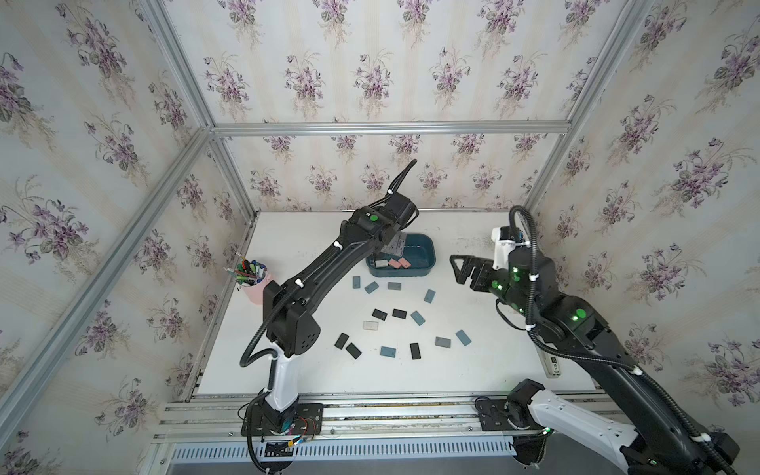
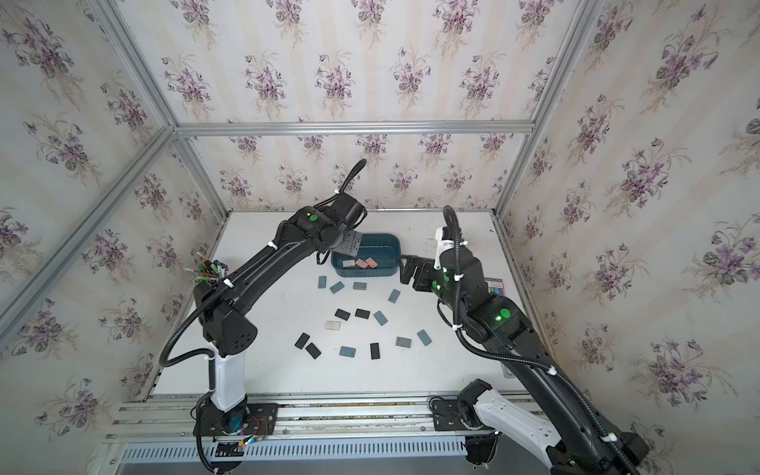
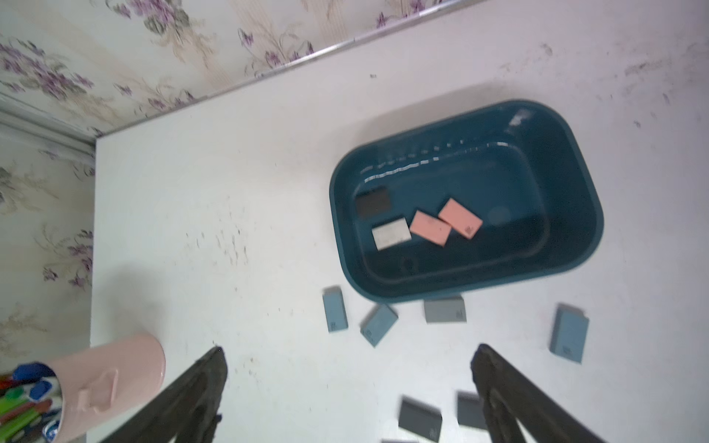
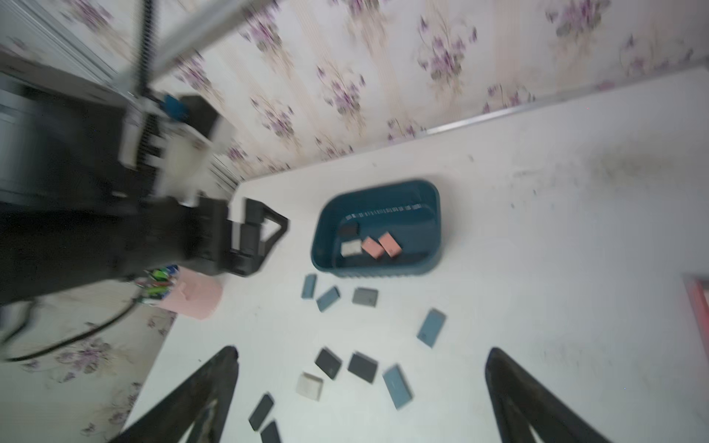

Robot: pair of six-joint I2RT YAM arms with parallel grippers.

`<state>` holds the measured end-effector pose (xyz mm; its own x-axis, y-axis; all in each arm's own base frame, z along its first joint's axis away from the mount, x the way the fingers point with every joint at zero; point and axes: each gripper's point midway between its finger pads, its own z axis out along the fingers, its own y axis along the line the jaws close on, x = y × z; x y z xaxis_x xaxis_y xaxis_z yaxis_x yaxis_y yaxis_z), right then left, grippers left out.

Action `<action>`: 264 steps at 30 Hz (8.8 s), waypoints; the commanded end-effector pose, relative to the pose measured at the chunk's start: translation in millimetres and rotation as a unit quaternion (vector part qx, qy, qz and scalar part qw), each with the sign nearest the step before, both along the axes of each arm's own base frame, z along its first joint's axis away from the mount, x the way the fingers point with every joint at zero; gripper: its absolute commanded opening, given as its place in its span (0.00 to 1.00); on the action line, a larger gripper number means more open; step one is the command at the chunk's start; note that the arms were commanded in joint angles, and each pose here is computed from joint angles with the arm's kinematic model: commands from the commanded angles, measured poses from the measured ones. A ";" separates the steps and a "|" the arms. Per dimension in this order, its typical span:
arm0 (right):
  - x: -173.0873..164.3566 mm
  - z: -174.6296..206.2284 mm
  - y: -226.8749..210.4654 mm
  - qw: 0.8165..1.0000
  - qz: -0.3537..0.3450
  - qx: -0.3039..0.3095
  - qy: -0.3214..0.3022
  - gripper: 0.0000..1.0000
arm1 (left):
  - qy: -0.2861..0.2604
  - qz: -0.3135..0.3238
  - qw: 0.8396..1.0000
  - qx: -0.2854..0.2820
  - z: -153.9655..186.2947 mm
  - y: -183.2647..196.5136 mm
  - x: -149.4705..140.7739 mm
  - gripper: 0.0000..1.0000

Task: Put the eraser in the storage box
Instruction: Pick up the eraser from the center of the board, then place the eraser in the storage box, then pick up the eraser from the center of the board.

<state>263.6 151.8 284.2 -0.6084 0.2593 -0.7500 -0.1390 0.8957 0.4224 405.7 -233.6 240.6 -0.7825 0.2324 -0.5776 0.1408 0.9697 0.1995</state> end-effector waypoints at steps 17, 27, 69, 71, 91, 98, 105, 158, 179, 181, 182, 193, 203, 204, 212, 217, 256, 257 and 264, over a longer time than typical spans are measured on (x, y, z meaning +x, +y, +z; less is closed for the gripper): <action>-49.3 -208.6 -15.2 0.966 -0.035 -0.031 0.253 0.99 | 0.080 0.071 0.991 -0.076 -50.8 61.8 -110.5 0.99; -51.8 -234.4 -33.0 0.950 -0.063 -0.088 0.293 0.93 | 0.097 0.079 0.990 -0.068 -69.4 75.5 -129.0 0.99; -87.0 -277.6 -17.6 0.926 -0.029 -0.082 0.367 0.63 | 0.108 0.063 0.988 -0.088 -80.9 70.7 -136.4 0.99; -91.7 -279.6 -19.2 0.925 -0.030 -0.078 0.371 0.63 | 0.108 0.062 0.988 -0.090 -81.2 69.6 -136.3 0.99; -80.4 -289.7 -33.7 0.914 -0.069 -0.135 0.376 0.49 | 0.129 0.054 0.986 -0.093 -93.4 61.3 -136.0 0.99; -84.4 -296.7 -32.7 0.910 -0.064 -0.135 0.387 0.32 | 0.138 0.050 0.985 -0.096 -97.1 57.6 -136.5 0.99; -80.6 -295.4 -31.3 0.911 -0.064 -0.137 0.385 0.24 | 0.141 0.051 0.984 -0.097 -99.9 56.2 -136.0 0.99; 227.0 -212.0 102.4 0.952 0.049 -0.139 0.270 0.30 | 0.151 0.140 0.973 -0.100 -145.9 98.2 -174.4 0.99; 219.7 -112.0 116.3 0.979 0.070 -0.084 0.169 0.62 | 0.176 0.128 0.970 -0.109 -167.8 94.1 -184.0 0.99; 211.1 -86.5 117.3 0.985 0.078 -0.062 0.141 0.70 | 0.184 0.120 0.969 -0.111 -175.9 92.3 -186.6 0.99; 206.9 -74.7 117.4 0.987 0.082 -0.053 0.127 0.73 | 0.187 0.117 0.969 -0.112 -179.7 91.4 -187.7 0.99; 145.7 1.8 111.6 0.992 0.120 -0.015 0.022 1.00 | 0.216 0.109 0.967 -0.081 -218.7 95.9 -194.1 0.99; 108.3 2.4 136.7 0.987 0.158 -0.032 0.011 1.00 | 0.200 0.130 0.969 -0.058 -225.7 116.4 -191.9 0.99; 106.9 3.2 136.8 0.987 0.158 -0.033 0.010 1.00 | 0.203 0.131 0.969 -0.057 -228.0 117.9 -193.0 0.99; 104.1 3.2 136.3 0.987 0.156 -0.033 0.008 1.00 | 0.207 0.129 0.968 -0.063 -230.6 119.9 -195.0 0.79; 104.2 -1.9 137.7 0.987 0.156 -0.032 0.014 1.00 | 0.216 0.127 0.966 -0.065 -233.0 117.3 -196.6 0.65; 100.7 -9.0 124.0 0.989 0.135 -0.051 0.011 1.00 | 0.259 0.132 0.956 -0.048 -229.0 123.6 -215.8 0.31; 100.4 -9.1 123.7 0.989 0.135 -0.051 0.011 1.00 | 0.258 0.131 0.956 -0.047 -228.0 123.6 -214.8 0.29; 98.7 -14.0 123.6 0.990 0.136 -0.046 0.014 1.00 | 0.257 0.132 0.956 -0.043 -226.4 124.3 -214.7 0.19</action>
<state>360.3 274.0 262.8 -0.6843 -0.0092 -0.7291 -0.3672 0.8682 0.3337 197.0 -116.5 14.3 -0.9903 -0.0448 -0.1317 -0.0520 0.9973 0.0518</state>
